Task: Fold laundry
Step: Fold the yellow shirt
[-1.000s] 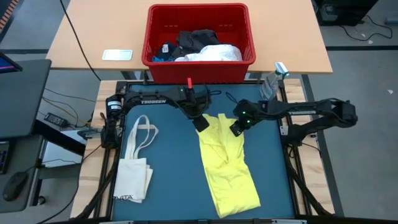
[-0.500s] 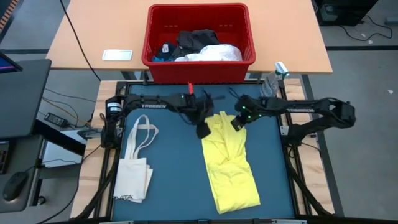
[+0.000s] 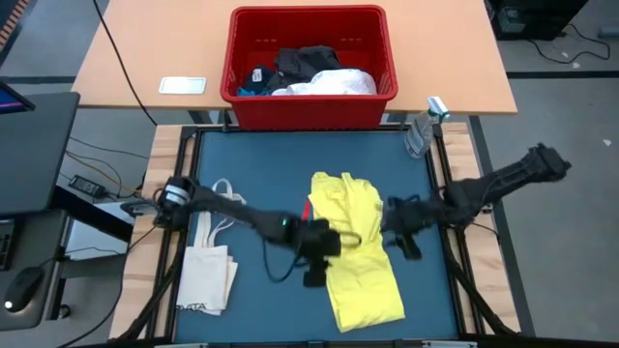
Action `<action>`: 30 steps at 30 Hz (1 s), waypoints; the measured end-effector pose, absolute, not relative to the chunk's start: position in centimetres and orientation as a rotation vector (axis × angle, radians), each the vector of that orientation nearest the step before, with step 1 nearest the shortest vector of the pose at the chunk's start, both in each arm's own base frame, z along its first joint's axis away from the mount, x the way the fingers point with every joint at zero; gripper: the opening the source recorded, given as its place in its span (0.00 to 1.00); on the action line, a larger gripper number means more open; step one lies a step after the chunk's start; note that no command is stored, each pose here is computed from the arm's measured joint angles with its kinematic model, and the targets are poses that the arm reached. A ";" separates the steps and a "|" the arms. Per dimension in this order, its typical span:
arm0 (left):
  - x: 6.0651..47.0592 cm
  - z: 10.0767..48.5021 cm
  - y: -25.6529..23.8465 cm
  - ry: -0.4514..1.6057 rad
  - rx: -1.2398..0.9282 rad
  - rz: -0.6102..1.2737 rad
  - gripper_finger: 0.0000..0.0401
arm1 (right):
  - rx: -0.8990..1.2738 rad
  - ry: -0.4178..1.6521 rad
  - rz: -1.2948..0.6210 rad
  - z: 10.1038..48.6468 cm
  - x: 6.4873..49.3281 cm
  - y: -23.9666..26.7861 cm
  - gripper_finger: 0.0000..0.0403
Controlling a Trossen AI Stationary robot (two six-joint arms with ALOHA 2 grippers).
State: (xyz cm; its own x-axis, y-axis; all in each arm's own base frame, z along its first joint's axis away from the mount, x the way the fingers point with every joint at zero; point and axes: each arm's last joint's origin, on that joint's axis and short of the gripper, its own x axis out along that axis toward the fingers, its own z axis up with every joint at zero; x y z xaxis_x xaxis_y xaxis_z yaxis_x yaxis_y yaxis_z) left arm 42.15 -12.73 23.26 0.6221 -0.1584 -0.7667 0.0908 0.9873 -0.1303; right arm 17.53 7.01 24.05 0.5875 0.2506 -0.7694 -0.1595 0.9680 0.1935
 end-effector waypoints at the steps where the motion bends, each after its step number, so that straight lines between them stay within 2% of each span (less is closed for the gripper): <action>1: 42.0 23.5 -13.9 0.858 -0.077 -0.153 0.33 | 0.076 0.913 0.277 23.9 17.5 7.9 0.54; 7: 41.3 24.7 -20.4 0.623 -0.110 -0.237 0.33 | -0.030 0.953 0.437 21.6 17.6 13.5 0.62; 11: 41.3 23.5 -23.1 0.563 -0.118 -0.294 0.42 | -0.019 0.984 0.461 19.5 17.4 17.0 0.66; 18: 42.0 21.1 -24.3 0.563 -0.145 -0.294 0.69 | 0.045 1.070 0.370 18.0 18.2 22.2 0.68; 21: 42.2 20.0 -25.3 0.530 -0.141 -0.326 0.78 | 0.028 1.119 0.346 17.7 18.9 24.4 0.68; 26: 43.4 18.1 -26.6 0.507 -0.120 -0.302 0.81 | -0.061 1.272 0.228 17.2 19.1 26.6 0.68; 30: 44.8 16.1 -27.1 0.531 -0.096 -0.256 0.82 | -0.050 1.282 0.167 17.2 19.3 27.6 0.68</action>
